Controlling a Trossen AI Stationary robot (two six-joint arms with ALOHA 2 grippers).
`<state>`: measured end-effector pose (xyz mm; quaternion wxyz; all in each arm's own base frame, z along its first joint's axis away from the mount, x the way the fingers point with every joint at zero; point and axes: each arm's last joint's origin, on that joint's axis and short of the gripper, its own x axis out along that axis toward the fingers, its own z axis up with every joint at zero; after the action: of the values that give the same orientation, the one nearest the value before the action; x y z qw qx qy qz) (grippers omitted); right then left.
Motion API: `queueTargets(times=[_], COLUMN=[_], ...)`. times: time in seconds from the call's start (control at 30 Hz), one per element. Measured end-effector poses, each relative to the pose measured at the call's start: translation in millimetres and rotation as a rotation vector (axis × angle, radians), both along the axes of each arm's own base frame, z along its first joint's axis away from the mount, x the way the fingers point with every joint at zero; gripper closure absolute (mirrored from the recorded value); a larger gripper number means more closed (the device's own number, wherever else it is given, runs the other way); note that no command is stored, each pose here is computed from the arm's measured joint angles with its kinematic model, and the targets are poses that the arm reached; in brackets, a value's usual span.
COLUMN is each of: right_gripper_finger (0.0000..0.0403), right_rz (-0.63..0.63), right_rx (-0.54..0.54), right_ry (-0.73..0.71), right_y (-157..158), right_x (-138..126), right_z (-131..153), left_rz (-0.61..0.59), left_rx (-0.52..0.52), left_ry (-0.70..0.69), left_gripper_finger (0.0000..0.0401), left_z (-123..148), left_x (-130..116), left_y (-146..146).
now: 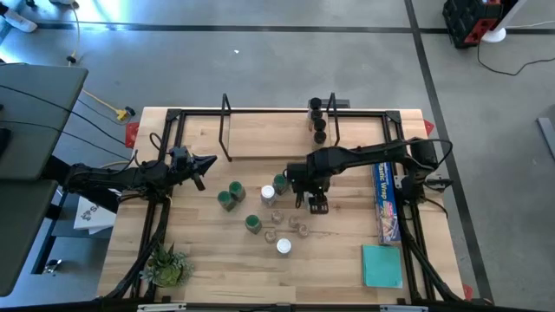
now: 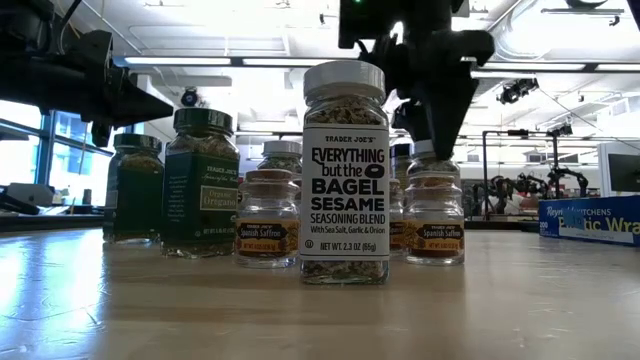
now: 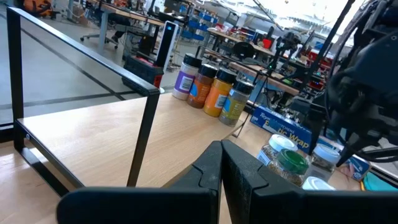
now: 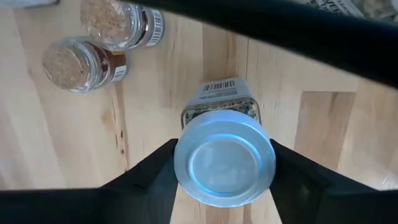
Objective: Shelf spices
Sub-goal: Put the middle right white seasoning bottle on the shelf
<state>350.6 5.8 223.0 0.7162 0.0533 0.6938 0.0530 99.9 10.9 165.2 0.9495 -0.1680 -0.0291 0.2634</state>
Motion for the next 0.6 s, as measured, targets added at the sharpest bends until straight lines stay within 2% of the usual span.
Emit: queueTargets(times=[0.17, 0.27, 0.43, 0.6], right_gripper_finger=[0.0211, 0.0211, 0.0211, 0.0200], right_rz=[-0.136, -0.314, -0.687, -0.930], right_rx=[0.037, 0.044, 0.052, 0.057], right_ry=[0.030, 0.114, 0.312, 0.302], right_y=[-5.3, -8.8, -11.4, -9.8], right_x=[-0.9, -6.2, -18.5, -18.1], right_z=[0.1, 0.2, 1.4, 8.2], left_rz=[0.000, -0.001, 0.000, 0.000], left_rx=[0.000, 0.000, 0.000, 0.000], left_ry=[0.000, 0.001, 0.000, 0.000], left_gripper_finger=[0.0396, 0.0396, 0.0396, 0.0396], left_z=[-0.1, -0.1, 0.0, 0.0], left_x=[0.0, 0.0, 0.0, 0.0], left_y=[0.0, 0.0, 0.0, 0.0])
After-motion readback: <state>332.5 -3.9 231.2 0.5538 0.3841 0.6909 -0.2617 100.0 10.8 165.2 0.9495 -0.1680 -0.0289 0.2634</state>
